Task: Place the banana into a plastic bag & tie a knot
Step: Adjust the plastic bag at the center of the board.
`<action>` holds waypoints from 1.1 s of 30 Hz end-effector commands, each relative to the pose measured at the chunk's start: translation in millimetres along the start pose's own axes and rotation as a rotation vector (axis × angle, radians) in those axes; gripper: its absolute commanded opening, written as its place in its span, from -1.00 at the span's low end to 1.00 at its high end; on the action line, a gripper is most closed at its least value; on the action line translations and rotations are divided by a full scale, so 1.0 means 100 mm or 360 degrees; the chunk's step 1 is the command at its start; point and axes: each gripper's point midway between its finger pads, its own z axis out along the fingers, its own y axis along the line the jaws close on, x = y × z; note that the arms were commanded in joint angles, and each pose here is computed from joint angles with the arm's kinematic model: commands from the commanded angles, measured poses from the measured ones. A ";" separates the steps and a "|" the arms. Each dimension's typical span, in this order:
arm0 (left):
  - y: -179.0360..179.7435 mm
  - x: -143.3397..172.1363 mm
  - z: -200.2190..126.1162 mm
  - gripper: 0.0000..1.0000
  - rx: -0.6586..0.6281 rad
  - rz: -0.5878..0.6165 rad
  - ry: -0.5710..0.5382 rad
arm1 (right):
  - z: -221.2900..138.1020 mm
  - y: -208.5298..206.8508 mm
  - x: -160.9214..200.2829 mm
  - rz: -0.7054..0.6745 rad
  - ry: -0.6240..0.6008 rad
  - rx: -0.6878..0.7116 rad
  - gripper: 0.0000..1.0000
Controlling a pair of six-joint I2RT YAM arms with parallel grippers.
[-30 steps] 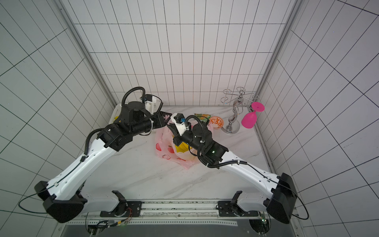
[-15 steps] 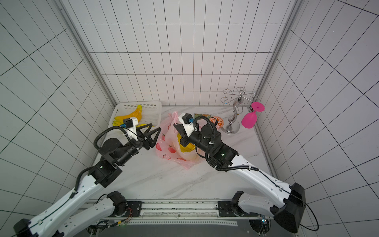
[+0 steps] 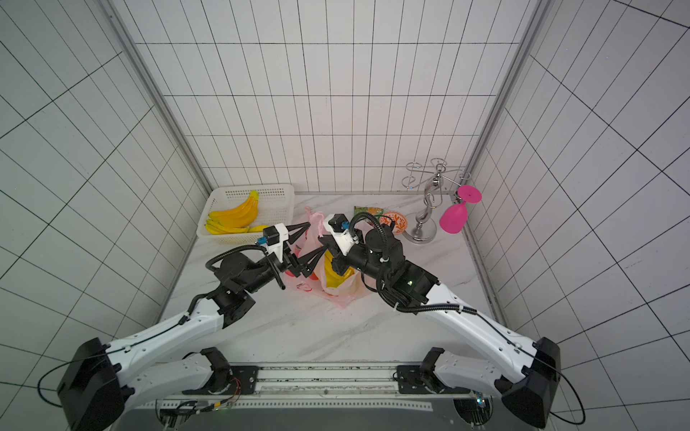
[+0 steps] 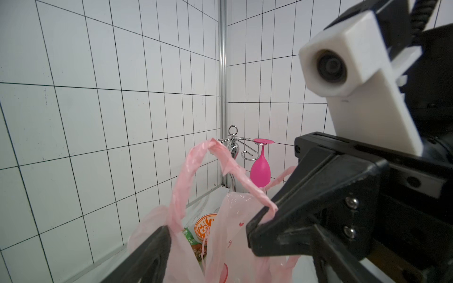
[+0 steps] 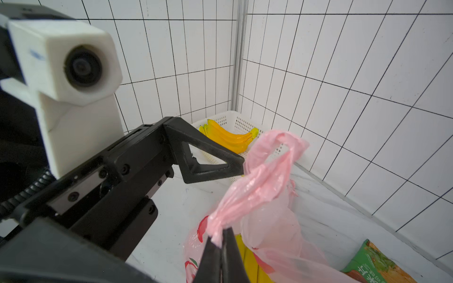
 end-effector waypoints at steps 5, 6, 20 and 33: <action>0.00 0.00 -0.02 0.92 -0.0097 0.0317 -0.0014 | -0.20 -0.06 -0.64 -0.0069 -0.0169 0.0034 -1.00; 0.02 0.02 -0.01 0.92 -0.0105 0.0327 -0.0006 | -0.22 -0.05 -0.67 -0.0071 -0.0175 0.0028 -1.00; 0.16 0.00 0.22 0.90 -0.0166 0.0435 0.0013 | -0.35 0.06 -0.83 -0.0092 -0.0203 -0.0065 -1.00; 0.13 -0.01 0.48 0.46 -0.0086 0.0443 -0.0025 | -0.36 -0.01 -0.83 -0.0062 -0.0198 -0.0014 -1.00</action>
